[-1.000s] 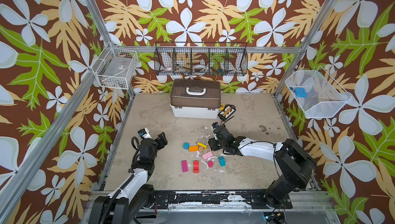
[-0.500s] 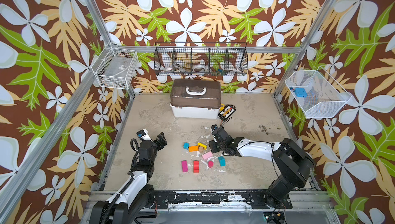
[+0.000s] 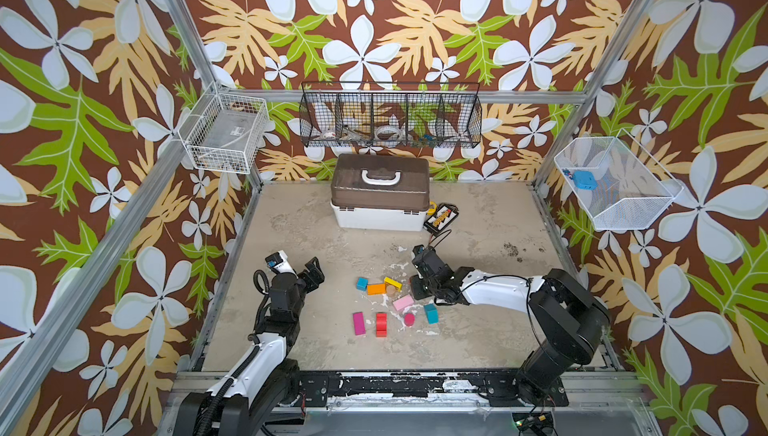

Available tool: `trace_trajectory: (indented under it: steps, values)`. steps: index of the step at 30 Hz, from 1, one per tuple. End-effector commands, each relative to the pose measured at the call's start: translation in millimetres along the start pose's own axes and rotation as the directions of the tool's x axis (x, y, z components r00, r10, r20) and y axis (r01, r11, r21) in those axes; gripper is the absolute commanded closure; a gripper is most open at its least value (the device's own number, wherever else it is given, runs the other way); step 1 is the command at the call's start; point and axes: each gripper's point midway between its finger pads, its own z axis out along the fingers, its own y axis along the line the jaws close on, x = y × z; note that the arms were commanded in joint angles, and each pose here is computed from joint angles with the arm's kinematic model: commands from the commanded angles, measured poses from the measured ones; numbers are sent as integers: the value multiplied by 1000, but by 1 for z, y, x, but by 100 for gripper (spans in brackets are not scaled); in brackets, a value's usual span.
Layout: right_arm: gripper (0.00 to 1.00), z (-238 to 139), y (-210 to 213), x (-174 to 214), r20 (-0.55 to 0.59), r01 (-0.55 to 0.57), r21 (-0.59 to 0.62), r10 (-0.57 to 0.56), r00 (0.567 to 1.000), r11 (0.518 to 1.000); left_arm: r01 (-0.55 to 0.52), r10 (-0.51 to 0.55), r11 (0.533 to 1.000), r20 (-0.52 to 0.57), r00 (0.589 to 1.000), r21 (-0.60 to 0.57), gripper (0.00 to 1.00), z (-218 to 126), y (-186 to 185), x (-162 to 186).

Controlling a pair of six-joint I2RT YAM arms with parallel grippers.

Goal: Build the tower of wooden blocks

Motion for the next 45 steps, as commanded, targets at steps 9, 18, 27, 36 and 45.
trace_trajectory:
  steps: [9,18,27,36,45]
  values:
    - [83,-8,1,-4,30,-79,-38,80,996,996,10,-10,1000,25,1000,0,13,-1,-1,-5]
    - [83,-25,-26,-12,94,-321,-228,349,933,919,13,-13,1000,25,1000,1,13,-1,0,-5]
    - [84,-25,-76,2,73,-489,-313,534,842,814,12,-12,1000,23,1000,-1,13,0,0,-5]
    - [84,-15,-73,12,16,-503,-334,538,843,797,13,-13,1000,25,1000,-3,13,0,0,-5]
    - [78,-23,-82,37,11,-507,-281,531,847,815,12,-12,1000,25,1000,-4,13,0,0,-5]
